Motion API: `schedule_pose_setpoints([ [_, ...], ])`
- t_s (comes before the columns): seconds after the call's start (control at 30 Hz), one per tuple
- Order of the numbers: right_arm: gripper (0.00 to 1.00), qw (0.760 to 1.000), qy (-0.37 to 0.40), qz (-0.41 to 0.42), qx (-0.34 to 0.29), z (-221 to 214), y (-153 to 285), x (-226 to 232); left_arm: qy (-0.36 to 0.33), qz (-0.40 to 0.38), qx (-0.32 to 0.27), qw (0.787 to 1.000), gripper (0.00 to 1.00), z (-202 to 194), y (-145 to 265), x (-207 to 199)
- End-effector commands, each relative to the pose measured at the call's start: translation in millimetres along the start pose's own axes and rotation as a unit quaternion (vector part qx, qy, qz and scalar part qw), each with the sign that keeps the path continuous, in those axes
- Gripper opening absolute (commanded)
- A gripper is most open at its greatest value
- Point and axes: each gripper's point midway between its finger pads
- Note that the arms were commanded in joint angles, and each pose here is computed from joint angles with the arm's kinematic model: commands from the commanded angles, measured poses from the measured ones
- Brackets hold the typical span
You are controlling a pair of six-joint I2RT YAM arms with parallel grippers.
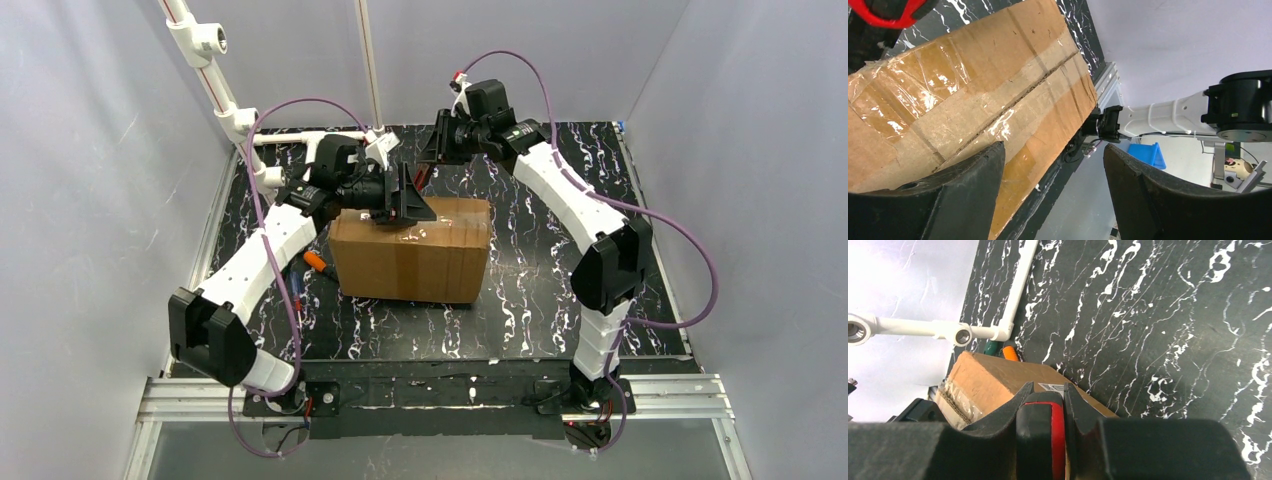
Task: Unpack the express box
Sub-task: Adjust the express box at the center of the board.
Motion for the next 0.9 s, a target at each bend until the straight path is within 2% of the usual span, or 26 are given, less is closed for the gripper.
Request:
schedule_pose_setpoints([
  [0.0,0.01,0.997,0.036,-0.029,-0.064,34.8,40.9,7.8,-0.010,0.023,-0.005,1.000,0.71,-11.7,6.1,12.8],
  [0.17,0.01,0.990,0.051,-0.111,-0.075,45.6,71.9,-30.3,0.008,0.026,0.006,1.000,0.71,-28.4,8.3,22.8],
  [0.27,0.01,0.973,0.063,-0.209,-0.079,52.5,103.2,-70.2,0.010,0.023,0.004,1.000,0.71,-33.4,10.5,23.7],
  [0.33,0.01,0.946,0.068,-0.308,-0.072,47.3,132.9,-103.1,0.008,0.024,0.003,1.000,0.71,-36.2,13.0,24.2],
  [0.37,0.01,0.921,0.067,-0.379,-0.056,34.9,156.8,-123.4,0.009,0.021,0.005,1.000,0.72,-39.2,13.6,24.8],
  [0.4,0.01,0.908,0.060,-0.414,-0.025,7.6,172.3,-135.1,0.010,0.014,0.007,1.000,0.72,-41.3,13.1,23.7],
  [0.43,0.01,0.911,0.053,-0.409,0.016,-29.0,170.4,-140.6,0.012,0.010,0.011,1.000,0.72,-43.1,12.5,23.4],
  [0.47,0.01,0.923,0.035,-0.376,0.071,-91.2,171.3,-138.0,0.008,0.007,0.013,1.000,0.72,-45.9,13.2,23.8],
  [0.57,0.01,0.951,0.009,-0.271,0.149,-166.8,154.5,-107.6,0.010,0.007,0.020,1.000,0.73,-50.0,13.9,25.8],
  [0.63,0.01,0.962,-0.018,-0.210,0.172,-203.0,137.0,-87.9,0.010,0.012,0.017,1.000,0.73,-49.8,14.8,26.9],
  [0.73,0.01,0.981,-0.074,-0.109,0.141,-221.0,107.7,-54.6,0.017,0.019,0.017,1.000,0.74,-51.7,15.8,29.2],
  [0.87,0.01,0.981,-0.111,-0.075,0.139,-234.1,93.3,-46.5,0.020,0.028,0.015,0.999,0.74,-52.5,18.1,30.6],
])
Point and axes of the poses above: each gripper's point midway between its finger pads, its own y axis back along the fingers, its own x axis along the line the jaws close on, z = x × y, and after that the axes turned 11 degrees about y, right-handed
